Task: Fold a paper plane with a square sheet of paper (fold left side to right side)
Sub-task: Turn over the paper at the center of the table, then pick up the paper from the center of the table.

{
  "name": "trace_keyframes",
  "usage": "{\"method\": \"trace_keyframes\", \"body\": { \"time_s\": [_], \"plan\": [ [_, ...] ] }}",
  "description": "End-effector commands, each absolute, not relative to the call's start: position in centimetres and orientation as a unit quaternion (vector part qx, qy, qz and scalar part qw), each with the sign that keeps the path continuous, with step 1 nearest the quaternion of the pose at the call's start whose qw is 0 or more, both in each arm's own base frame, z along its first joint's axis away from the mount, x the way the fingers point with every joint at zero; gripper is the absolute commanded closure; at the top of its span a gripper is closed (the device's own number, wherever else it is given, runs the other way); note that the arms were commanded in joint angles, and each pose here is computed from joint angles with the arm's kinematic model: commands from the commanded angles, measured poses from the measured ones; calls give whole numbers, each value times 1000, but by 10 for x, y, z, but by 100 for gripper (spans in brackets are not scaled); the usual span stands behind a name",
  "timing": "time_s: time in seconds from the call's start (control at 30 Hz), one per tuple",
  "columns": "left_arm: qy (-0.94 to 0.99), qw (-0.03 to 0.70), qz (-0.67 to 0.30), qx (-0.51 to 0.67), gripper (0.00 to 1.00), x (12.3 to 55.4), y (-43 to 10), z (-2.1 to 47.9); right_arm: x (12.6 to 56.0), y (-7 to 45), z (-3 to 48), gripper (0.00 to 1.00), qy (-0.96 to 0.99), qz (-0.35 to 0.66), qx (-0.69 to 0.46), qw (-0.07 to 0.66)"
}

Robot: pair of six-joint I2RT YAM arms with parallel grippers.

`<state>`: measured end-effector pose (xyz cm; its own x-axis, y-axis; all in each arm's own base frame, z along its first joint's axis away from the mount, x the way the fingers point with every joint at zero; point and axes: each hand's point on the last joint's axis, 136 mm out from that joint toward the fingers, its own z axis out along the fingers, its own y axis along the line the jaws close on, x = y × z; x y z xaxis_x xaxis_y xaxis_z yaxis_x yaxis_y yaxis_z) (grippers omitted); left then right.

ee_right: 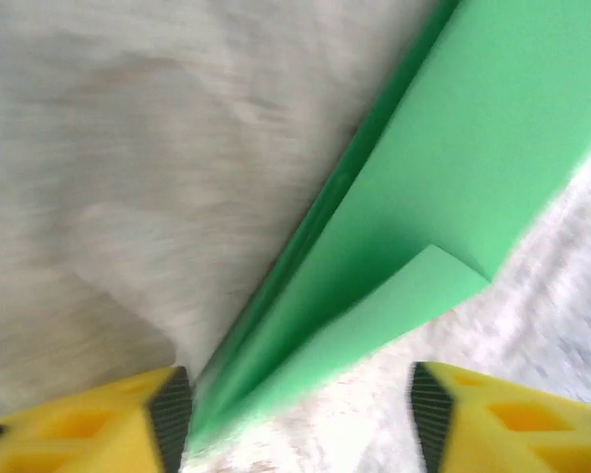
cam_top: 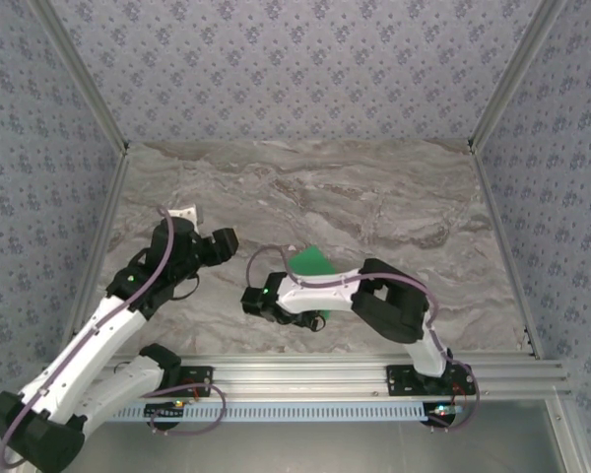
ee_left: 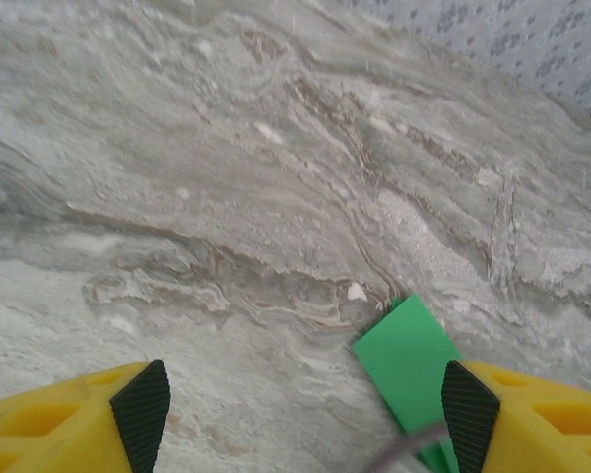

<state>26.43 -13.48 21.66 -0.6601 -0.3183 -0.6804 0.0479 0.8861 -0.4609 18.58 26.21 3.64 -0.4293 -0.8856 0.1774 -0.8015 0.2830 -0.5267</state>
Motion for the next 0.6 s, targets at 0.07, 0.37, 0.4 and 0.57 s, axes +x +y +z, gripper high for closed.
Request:
{"method": "trace_keyframes", "body": {
  "time_s": [0.07, 0.37, 0.4, 0.57],
  "plan": [
    [882, 353, -302, -84, 24, 276, -164, 191, 153, 291, 83, 17, 840, -65, -527, 109],
    [874, 257, -410, -44, 24, 283, -240, 141, 195, 265, 169, 5, 867, 292, -318, 247],
    [877, 247, -410, -35, 24, 282, -250, 134, 204, 258, 176, 3, 863, 314, -292, 268],
    [889, 209, -408, -20, 25, 285, -287, 105, 233, 225, 179, 0, 854, 383, -186, 298]
  ]
}}
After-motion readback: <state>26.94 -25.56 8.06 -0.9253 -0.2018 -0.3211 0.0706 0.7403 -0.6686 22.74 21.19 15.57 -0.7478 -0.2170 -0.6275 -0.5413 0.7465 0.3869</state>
